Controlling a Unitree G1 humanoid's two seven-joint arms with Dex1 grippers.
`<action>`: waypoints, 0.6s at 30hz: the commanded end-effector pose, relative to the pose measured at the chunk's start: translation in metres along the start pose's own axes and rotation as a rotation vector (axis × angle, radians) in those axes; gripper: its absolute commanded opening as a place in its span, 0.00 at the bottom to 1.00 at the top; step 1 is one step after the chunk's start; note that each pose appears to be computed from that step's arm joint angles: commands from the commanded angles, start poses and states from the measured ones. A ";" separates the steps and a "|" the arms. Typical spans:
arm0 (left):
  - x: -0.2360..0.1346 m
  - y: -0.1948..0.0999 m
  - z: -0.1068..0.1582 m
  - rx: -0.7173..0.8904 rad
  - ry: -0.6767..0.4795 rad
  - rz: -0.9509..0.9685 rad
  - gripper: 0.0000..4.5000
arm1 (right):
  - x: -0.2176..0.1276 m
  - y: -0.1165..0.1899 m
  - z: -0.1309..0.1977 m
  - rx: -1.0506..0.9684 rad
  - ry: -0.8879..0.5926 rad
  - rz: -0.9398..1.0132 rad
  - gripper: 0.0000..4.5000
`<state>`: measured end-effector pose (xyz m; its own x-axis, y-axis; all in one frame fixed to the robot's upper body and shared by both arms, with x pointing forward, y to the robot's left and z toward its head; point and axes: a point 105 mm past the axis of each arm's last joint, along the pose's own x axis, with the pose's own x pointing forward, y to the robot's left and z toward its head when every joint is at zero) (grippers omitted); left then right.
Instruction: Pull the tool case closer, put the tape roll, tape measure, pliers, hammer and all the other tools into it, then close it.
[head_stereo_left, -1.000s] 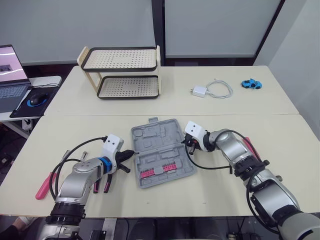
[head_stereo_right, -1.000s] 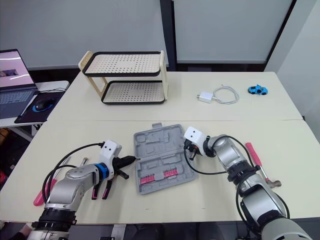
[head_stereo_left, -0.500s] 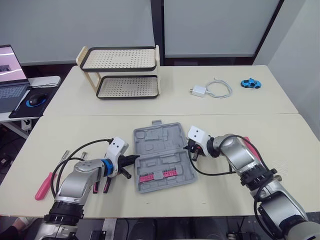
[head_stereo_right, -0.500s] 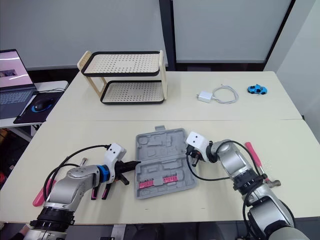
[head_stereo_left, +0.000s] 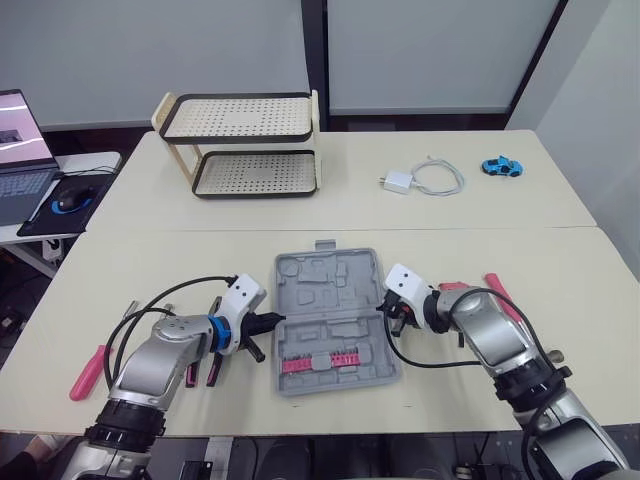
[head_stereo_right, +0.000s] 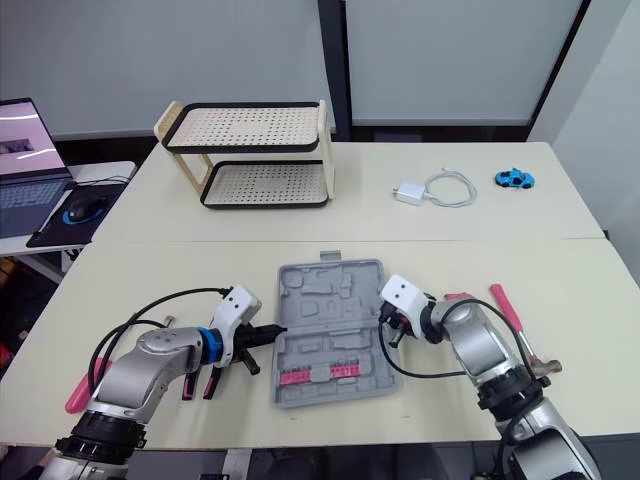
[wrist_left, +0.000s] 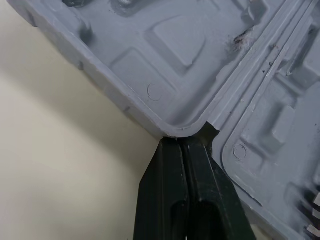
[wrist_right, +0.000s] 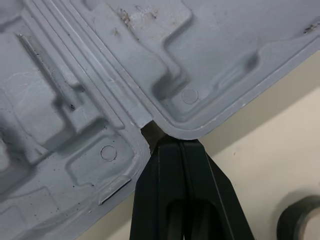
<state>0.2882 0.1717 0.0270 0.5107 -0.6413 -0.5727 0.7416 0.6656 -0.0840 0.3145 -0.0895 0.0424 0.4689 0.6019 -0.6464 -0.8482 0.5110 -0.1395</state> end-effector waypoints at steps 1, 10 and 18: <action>0.008 -0.018 0.005 0.061 -0.010 -0.081 0.00 | -0.008 0.018 0.021 -0.015 -0.081 0.050 0.00; 0.018 -0.021 0.003 0.085 0.017 -0.114 0.00 | -0.024 0.028 0.003 0.038 -0.037 0.047 0.00; 0.018 -0.024 -0.004 0.089 0.049 -0.140 0.00 | -0.029 0.031 -0.007 0.076 -0.020 0.039 0.00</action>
<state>0.2880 0.1577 0.0243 0.4469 -0.6722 -0.5903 0.8097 0.5844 -0.0526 0.2753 -0.1068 0.0367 0.4385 0.5817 -0.6851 -0.8259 0.5614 -0.0520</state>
